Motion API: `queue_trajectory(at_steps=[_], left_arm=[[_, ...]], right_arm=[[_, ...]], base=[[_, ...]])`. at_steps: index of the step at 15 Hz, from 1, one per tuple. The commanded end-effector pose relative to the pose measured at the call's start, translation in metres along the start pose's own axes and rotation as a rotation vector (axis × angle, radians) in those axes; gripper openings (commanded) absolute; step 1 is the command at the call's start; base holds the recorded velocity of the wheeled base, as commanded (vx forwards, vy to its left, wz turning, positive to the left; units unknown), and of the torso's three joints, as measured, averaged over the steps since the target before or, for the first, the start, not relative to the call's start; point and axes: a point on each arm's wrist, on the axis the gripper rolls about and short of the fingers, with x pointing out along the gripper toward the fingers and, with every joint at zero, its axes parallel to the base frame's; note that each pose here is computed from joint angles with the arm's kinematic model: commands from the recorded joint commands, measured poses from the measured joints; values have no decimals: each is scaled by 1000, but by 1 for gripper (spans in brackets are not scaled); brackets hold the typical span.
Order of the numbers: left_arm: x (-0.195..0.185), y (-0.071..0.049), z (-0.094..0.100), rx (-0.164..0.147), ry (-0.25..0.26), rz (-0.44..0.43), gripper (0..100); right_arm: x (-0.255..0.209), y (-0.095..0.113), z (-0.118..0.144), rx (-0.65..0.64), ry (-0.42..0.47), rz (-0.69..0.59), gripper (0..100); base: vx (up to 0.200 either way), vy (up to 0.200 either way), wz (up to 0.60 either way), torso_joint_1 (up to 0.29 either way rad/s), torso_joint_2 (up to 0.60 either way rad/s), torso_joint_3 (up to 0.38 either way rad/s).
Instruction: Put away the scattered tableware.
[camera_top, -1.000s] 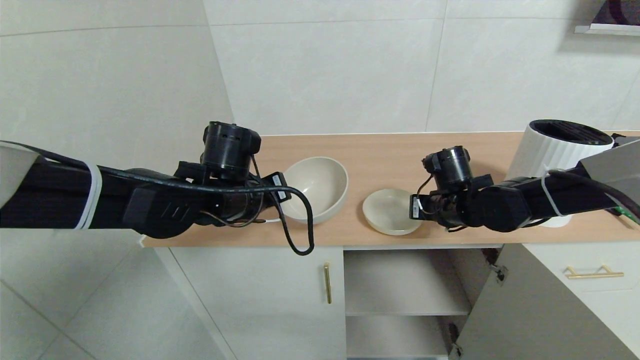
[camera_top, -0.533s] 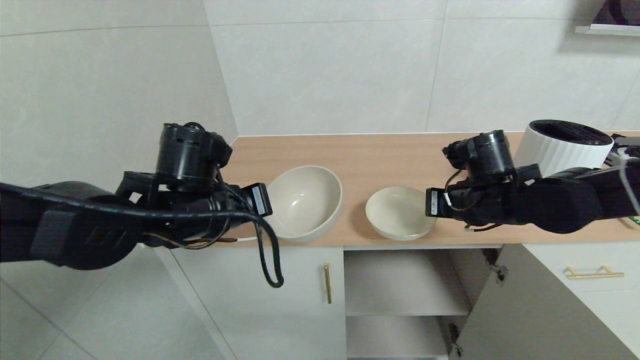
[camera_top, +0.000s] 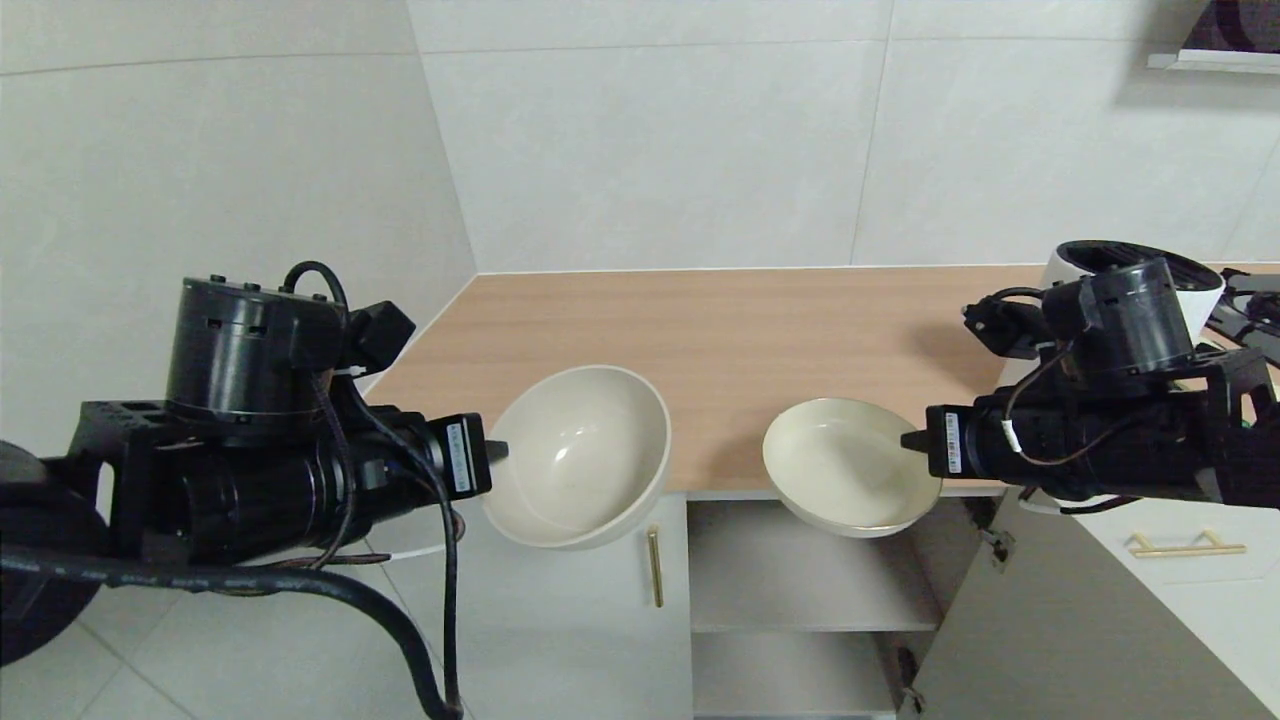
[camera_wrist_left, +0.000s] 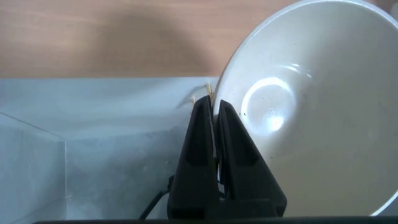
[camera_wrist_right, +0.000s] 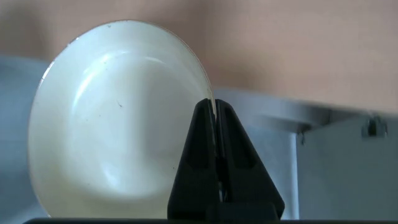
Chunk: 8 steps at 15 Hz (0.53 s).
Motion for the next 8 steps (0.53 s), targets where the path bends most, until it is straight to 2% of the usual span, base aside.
queue_trajectory(at_steps=[1,3,8], left_arm=[[1,0,-2,2,7,2,0],[3,0,-2,0,11,4,0],[4,0,-3,2,14,6,0]], right_arm=[[-5,-1,-2,0,-3,1,0],[0,-1,-4,-1,10,-4,0],[14,-2,-8,-1,30,-18,0]], base=[[-200,0,0,7,12,7],[-200,0,0,5,7,7],[0,0,0,0,0,0]])
